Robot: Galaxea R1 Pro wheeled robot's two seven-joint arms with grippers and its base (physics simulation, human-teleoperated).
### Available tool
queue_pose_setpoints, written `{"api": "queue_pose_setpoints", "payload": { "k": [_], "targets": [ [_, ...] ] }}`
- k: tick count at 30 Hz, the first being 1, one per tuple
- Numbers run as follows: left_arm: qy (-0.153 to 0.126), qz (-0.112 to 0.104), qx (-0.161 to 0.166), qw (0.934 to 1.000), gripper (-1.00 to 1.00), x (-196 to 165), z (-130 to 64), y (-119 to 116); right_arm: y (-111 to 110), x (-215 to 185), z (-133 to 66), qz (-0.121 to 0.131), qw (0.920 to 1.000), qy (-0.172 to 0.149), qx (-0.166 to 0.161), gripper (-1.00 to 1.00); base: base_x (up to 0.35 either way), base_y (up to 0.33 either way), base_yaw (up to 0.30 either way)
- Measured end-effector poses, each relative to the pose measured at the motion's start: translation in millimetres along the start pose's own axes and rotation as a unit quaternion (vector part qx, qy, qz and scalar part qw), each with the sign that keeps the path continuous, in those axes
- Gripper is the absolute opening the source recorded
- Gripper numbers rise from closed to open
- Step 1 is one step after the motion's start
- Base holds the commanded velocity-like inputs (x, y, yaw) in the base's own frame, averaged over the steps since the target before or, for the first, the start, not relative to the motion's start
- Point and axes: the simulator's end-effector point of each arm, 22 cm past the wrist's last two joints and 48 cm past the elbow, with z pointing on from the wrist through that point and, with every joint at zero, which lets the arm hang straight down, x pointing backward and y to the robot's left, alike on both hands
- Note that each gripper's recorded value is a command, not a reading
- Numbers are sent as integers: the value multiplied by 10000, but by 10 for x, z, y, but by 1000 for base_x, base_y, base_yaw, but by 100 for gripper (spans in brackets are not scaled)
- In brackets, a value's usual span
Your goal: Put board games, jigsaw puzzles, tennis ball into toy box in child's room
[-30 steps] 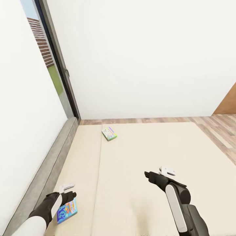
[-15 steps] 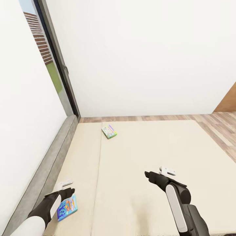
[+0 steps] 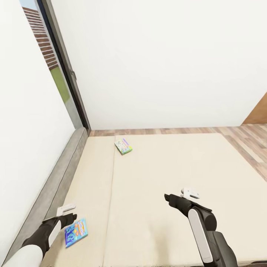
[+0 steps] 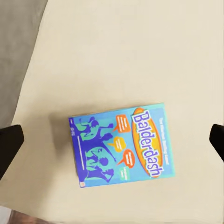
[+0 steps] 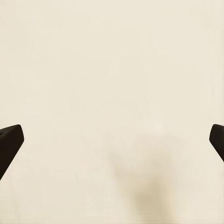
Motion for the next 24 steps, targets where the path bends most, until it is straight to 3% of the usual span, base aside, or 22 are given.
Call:
{"api": "queue_pose_setpoints", "payload": {
  "k": [8, 24],
  "targets": [
    [236, 33, 35, 9997, 100, 133, 32, -52, -8, 51, 43, 4, 10000, 64, 12, 100, 0, 0, 0],
    [287, 216, 24, 9994, 100, 158, 89, -82, -24, 155, 118, 9, 9998, 209, 39, 100, 0, 0, 0]
  ]
}}
